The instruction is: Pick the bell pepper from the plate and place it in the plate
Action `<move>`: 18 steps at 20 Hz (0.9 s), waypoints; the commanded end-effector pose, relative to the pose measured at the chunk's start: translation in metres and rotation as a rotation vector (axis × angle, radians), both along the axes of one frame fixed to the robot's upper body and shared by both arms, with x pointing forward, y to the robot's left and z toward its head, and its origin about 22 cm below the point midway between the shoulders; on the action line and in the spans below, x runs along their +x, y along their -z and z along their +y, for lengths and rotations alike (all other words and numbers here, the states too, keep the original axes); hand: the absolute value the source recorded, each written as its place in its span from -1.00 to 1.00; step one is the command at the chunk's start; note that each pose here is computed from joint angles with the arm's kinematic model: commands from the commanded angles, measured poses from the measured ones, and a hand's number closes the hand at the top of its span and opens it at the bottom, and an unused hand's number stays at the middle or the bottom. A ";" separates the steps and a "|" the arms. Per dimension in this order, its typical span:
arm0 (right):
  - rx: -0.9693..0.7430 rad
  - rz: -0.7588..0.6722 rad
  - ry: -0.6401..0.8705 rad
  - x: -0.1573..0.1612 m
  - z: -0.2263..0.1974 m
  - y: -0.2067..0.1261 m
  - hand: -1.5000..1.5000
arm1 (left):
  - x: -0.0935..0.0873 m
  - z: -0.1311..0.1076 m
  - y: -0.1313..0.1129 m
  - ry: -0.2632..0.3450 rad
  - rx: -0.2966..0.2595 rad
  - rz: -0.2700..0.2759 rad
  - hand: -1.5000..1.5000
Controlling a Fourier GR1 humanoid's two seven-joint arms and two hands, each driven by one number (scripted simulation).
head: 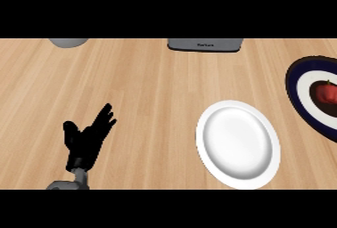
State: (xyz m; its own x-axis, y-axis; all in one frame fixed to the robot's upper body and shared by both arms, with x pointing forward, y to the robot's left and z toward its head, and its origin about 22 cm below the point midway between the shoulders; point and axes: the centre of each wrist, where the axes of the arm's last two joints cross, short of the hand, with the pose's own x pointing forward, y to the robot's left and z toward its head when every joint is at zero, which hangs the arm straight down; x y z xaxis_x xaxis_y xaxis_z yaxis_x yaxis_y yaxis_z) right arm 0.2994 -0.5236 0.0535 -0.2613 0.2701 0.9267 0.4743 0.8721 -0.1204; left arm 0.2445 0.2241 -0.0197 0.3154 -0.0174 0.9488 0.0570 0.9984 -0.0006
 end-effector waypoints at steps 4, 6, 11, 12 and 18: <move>0.125 -0.004 -0.164 -0.045 -0.036 0.000 -1.00 | 0.005 0.000 0.001 -0.005 -0.001 0.032 0.00; 0.113 -0.006 -0.214 -0.066 -0.049 0.000 -1.00 | -0.009 0.006 0.017 -0.031 0.010 0.056 0.00; 0.083 0.042 -0.300 -0.079 -0.055 0.002 -1.00 | -0.007 0.004 0.014 -0.029 0.012 0.059 0.00; 0.065 0.049 -0.297 -0.093 -0.059 0.009 -1.00 | -0.003 0.006 0.010 -0.034 0.009 0.029 0.00; -0.016 0.103 -0.288 -0.125 -0.063 0.028 -1.00 | -0.011 0.005 0.015 -0.052 -0.006 0.053 0.00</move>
State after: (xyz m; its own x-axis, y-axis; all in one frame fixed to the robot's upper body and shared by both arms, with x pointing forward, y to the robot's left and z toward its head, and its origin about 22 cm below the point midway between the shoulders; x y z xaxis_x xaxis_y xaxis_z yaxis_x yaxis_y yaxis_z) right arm 0.1984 -0.5807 0.0354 -0.1200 0.2662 0.9564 0.3178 0.9230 -0.2170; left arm 0.2364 0.2317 -0.0254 0.3191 0.0001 0.9477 0.0220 0.9997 -0.0075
